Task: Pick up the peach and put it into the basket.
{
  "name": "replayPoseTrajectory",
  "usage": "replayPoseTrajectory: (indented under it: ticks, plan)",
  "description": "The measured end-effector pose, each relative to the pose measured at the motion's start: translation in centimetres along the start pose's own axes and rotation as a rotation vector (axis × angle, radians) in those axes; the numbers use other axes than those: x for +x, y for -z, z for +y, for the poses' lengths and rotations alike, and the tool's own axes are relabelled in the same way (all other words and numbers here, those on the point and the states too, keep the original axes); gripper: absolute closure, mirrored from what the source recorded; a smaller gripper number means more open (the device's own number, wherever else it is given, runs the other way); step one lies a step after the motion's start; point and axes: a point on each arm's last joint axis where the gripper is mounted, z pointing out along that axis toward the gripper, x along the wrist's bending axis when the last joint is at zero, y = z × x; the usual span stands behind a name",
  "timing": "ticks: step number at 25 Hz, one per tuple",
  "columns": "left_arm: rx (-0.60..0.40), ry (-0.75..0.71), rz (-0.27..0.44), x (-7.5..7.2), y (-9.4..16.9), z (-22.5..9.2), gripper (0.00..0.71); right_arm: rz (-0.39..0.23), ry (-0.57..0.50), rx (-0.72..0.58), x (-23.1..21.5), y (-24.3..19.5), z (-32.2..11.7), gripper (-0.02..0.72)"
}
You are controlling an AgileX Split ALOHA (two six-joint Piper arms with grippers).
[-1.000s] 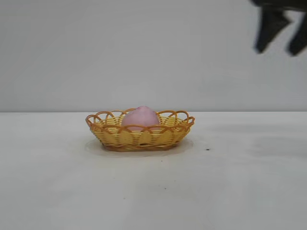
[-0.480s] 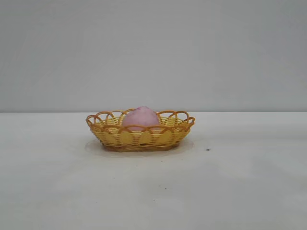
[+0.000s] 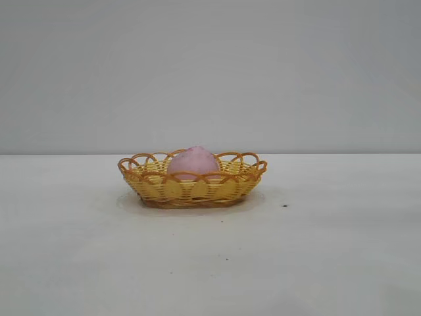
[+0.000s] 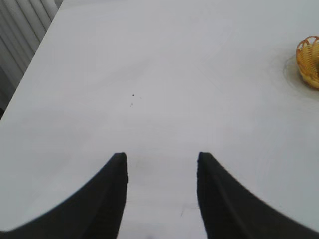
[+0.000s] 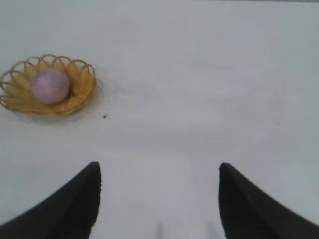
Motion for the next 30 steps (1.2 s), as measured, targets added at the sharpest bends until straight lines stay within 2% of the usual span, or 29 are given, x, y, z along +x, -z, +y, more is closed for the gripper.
replayPoseTrajectory:
  ticks: [4,10,15,30]
  plan:
    - [0.0,0.0,0.0,0.0,0.0,0.0,0.428,-0.062,-0.031,-0.026,0.4,2.6,-2.7,0.271]
    - [0.0,0.0,0.0,0.0,0.0,0.0,0.428,-0.124,-0.009,-0.054,0.9,4.9,-6.8,0.271]
    - [0.0,0.0,0.0,0.0,0.0,0.0,0.428,-0.144,-0.001,-0.158,1.2,5.6,-8.6,0.271]
    - [0.0,0.0,0.0,0.0,0.0,0.0,0.428,-0.148,-0.01,-0.16,1.1,5.6,-8.6,0.271]
